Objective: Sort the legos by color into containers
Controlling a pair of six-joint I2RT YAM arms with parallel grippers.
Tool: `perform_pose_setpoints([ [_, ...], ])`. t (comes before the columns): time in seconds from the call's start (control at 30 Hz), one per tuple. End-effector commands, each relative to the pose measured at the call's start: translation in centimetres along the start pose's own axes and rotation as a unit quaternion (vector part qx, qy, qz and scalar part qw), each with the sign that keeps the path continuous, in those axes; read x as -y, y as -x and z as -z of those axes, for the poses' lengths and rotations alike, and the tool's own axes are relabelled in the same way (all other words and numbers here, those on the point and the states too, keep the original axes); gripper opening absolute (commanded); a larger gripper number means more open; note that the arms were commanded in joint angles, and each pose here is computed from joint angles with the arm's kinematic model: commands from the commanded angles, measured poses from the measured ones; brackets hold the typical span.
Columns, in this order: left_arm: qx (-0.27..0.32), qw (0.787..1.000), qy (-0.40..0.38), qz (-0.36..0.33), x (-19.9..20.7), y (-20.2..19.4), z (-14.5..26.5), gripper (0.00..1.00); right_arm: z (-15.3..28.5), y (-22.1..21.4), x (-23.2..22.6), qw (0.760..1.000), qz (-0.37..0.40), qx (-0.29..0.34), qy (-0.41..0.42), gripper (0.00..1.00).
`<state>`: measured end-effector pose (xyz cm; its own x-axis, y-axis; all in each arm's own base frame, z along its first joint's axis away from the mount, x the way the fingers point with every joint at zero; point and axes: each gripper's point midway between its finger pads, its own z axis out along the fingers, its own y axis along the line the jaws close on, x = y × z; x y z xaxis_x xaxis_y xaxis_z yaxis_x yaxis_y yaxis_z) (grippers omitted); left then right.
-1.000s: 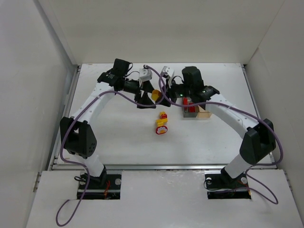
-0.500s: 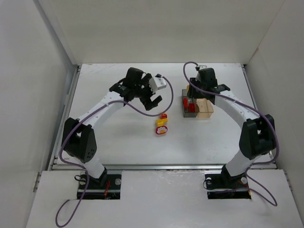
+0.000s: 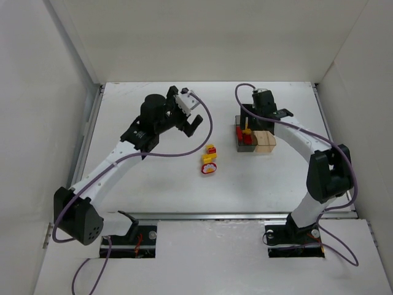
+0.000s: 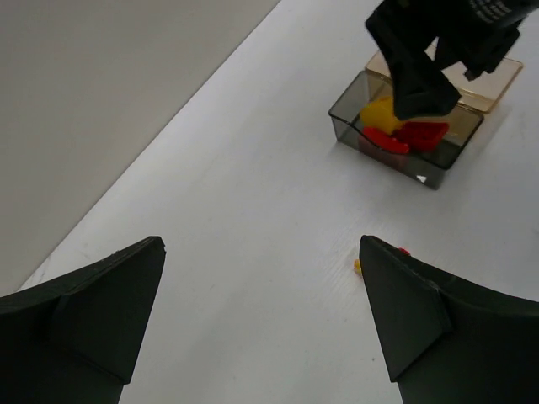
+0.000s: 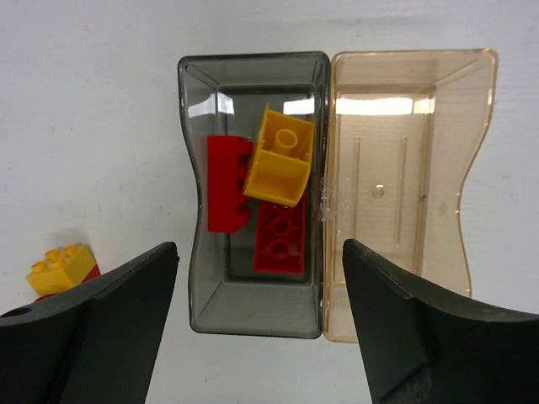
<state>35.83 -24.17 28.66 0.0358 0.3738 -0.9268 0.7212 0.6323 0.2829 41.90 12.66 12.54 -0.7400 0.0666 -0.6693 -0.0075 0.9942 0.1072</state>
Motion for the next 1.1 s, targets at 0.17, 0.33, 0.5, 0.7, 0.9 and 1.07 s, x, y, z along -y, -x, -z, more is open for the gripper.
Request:
perform_pose_setpoints([
  [0.17, -0.014, 0.994, -0.110, -0.022, 3.6, -2.5, -0.5, 1.00, 3.8, 3.9, -4.5, 0.994, 0.085, 0.074, -0.004, 0.84],
  [0.33, -0.016, 0.995, -0.096, -0.020, 3.2, -2.7, -0.3, 1.00, 2.8, 4.1, -2.9, 0.997, 0.035, 0.064, 0.003, 0.61],
  [0.5, -0.019, 0.996, -0.092, -0.010, 3.1, -2.7, -0.3, 1.00, 0.8, 4.7, -0.7, 0.998, -0.009, 0.064, -0.001, 0.47],
  [0.7, -0.024, 0.995, -0.094, -0.004, 3.3, -3.1, -0.3, 1.00, -2.2, 4.8, -0.9, 0.998, 0.038, 0.041, -0.005, 0.46],
  [0.9, -0.026, 0.996, -0.089, -0.005, 3.3, -3.3, -0.1, 1.00, -3.2, 4.7, -1.0, 0.998, 0.059, 0.029, -0.004, 0.47],
  [1.07, -0.022, 0.996, -0.087, 0.003, 3.2, -3.1, -0.2, 1.00, -5.0, 3.9, -1.2, 0.998, 0.062, 0.006, -0.005, 0.48],
])
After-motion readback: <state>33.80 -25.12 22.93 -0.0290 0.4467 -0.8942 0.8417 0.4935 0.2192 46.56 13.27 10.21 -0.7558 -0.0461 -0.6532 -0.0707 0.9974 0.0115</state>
